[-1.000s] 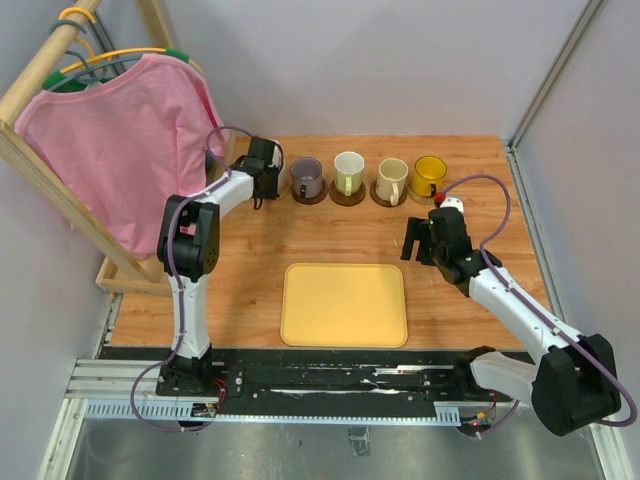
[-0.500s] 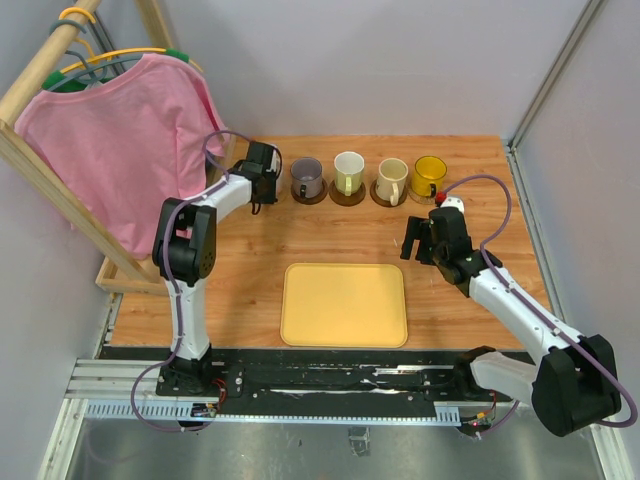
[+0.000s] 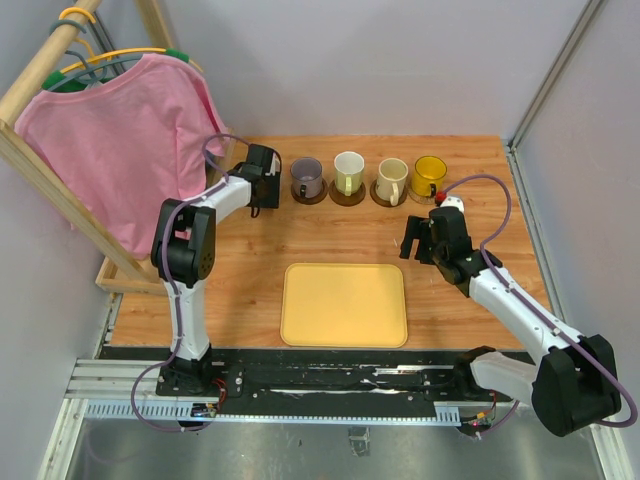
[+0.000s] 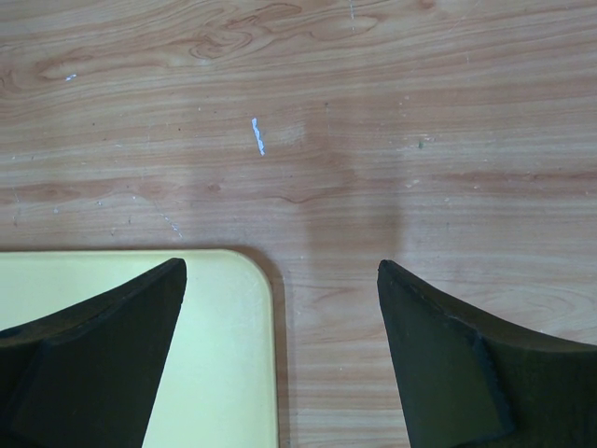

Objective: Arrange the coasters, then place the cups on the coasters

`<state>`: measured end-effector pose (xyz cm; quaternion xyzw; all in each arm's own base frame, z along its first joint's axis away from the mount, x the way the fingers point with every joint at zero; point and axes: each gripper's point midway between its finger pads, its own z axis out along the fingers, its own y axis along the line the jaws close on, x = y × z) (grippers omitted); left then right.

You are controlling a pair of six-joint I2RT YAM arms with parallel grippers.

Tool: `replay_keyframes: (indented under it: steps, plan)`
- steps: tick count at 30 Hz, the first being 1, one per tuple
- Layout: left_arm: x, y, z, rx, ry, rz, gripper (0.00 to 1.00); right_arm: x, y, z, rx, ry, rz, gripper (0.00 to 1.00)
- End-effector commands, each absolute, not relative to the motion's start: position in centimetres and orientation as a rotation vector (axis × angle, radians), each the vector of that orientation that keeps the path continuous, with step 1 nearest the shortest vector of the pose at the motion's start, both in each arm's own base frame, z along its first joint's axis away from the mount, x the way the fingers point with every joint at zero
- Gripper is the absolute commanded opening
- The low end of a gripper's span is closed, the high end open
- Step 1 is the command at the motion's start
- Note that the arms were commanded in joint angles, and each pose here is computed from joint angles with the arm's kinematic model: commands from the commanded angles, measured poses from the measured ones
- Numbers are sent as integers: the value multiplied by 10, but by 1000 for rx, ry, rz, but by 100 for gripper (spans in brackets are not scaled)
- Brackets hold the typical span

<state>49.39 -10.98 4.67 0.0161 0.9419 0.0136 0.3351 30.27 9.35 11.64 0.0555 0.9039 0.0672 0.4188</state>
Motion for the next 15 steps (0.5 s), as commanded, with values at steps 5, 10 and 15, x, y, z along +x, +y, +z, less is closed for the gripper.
replay_keyframes:
  steps: [5,10,15]
  plan:
    - [481,-106,65,35,2464,66,82,302,93,112,167,2268,195,85]
    - [476,-104,83,20,2432,69,93,299,91,113,171,2262,195,85]
    - [463,-102,103,4,2406,57,97,298,91,118,175,2249,199,85]
